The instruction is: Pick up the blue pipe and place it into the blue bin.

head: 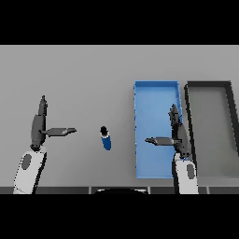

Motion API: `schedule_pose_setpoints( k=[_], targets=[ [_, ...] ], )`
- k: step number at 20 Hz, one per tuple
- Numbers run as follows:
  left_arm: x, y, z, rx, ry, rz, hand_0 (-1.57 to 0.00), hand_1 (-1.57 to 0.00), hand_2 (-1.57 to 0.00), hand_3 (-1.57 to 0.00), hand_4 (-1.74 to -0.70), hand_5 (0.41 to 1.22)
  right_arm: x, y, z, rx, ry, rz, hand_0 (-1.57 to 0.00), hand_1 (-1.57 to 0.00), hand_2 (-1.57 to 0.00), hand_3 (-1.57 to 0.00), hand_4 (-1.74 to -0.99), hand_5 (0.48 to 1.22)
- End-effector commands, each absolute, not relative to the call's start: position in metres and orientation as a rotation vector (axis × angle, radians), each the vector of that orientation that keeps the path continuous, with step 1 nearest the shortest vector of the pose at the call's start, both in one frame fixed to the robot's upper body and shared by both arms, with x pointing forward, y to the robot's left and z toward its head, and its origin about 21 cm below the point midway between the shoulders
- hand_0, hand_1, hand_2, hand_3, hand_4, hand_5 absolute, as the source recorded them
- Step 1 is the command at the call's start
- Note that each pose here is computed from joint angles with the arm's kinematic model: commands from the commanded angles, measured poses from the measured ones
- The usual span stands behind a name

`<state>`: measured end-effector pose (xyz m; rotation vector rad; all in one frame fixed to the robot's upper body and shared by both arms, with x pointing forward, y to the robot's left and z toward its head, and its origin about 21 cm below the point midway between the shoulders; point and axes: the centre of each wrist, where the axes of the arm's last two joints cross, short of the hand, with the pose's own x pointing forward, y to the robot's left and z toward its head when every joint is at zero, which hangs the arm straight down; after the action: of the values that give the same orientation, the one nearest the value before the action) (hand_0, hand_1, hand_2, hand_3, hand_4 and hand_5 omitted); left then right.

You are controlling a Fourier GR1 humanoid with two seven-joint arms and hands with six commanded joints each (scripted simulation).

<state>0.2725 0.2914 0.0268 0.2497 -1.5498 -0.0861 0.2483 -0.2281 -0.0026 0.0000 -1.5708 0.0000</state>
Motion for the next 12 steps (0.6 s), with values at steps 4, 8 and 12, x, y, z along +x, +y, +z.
schedule_pose_setpoints(
  k=[4, 8, 12],
  targets=[
    [0.273, 0.286, 0.027, 0.246, -1.560, -0.088, 0.00, 0.00, 0.00, 0.00, -1.19, 0.605, 0.248, -0.234, -0.002, -0.004, -1.570, -0.001, 0.00, 0.00, 0.00, 0.00, -1.254, 0.598],
    [0.260, 0.313, 0.029, 0.134, -1.554, -0.307, 0.00, 0.00, 0.00, 0.00, -1.19, 0.606, 0.229, -0.256, -0.002, -0.087, -1.609, 0.210, 0.00, 0.00, 0.00, 0.00, -1.255, 0.597],
    [0.259, 0.323, 0.029, 0.055, -1.533, -0.414, 0.00, 0.00, 0.00, 0.00, -1.18, 0.603, 0.218, -0.257, 0.006, -0.134, -1.592, 0.330, 0.00, 0.00, 0.00, 0.00, -1.241, 0.594]
  ],
)
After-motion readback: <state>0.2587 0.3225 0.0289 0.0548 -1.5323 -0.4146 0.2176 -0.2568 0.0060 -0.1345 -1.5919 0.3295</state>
